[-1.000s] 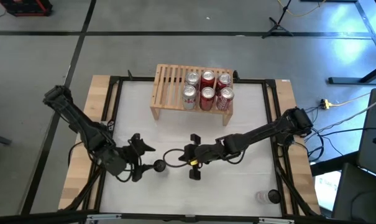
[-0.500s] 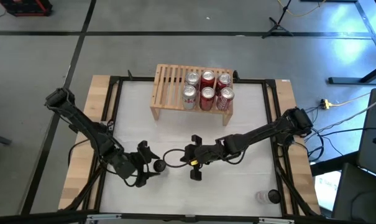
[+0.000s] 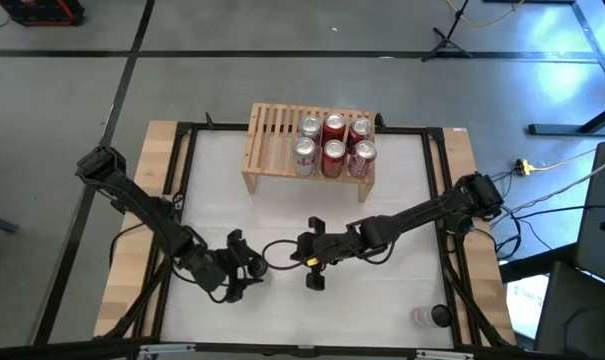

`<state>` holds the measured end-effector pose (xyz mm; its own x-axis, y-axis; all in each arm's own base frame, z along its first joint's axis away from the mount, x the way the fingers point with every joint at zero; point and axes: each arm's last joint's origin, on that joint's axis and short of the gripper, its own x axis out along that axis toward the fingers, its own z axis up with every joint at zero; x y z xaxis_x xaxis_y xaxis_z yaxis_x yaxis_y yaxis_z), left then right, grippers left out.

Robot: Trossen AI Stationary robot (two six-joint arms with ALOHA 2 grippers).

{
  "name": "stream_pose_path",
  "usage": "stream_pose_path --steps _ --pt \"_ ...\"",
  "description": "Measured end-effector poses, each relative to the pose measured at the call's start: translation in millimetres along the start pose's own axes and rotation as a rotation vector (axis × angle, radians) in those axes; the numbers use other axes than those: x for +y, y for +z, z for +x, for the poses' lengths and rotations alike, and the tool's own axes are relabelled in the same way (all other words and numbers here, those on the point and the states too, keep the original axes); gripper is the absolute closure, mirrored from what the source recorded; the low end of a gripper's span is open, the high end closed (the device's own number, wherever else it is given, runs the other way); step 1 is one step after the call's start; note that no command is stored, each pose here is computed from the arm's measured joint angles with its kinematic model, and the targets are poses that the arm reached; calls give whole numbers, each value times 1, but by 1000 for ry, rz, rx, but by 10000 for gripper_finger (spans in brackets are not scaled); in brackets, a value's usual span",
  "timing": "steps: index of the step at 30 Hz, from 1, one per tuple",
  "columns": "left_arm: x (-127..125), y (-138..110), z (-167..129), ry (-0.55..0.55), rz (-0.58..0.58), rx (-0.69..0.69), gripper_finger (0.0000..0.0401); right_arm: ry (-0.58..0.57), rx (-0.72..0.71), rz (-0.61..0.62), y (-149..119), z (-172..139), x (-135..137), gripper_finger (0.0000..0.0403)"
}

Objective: Place canned beverage on shelf
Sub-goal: Put the top white and pink soda can on the shelf

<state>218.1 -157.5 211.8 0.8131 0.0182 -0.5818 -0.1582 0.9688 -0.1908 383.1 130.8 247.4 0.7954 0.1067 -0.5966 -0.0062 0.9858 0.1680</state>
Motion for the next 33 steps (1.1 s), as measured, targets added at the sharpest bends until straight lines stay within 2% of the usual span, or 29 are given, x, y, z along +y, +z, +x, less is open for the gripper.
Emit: stream_pose_path --steps 6,9,14,19,22,27,33 --pt "7 7 4 -6 -10 13 165 -8 22 -6 5 -20 -2 391" --pt "7 19 -1 -26 -13 23 170 -11 31 -7 11 -43 -4 391" --pt "3 74 -31 -98 -46 -52 170 -2 8 -2 23 -93 -9 391" --pt "14 130 -65 -28 7 -37 170 -6 -5 -23 28 -137 -15 391" --pt "29 163 -87 20 6 -57 167 -21 -8 -34 27 -159 -20 391" --pt "59 203 -110 105 -20 -103 165 -40 -1 -54 25 -189 -31 391" --pt "98 235 -135 213 -81 -188 164 -55 3 -76 20 -232 -52 391"
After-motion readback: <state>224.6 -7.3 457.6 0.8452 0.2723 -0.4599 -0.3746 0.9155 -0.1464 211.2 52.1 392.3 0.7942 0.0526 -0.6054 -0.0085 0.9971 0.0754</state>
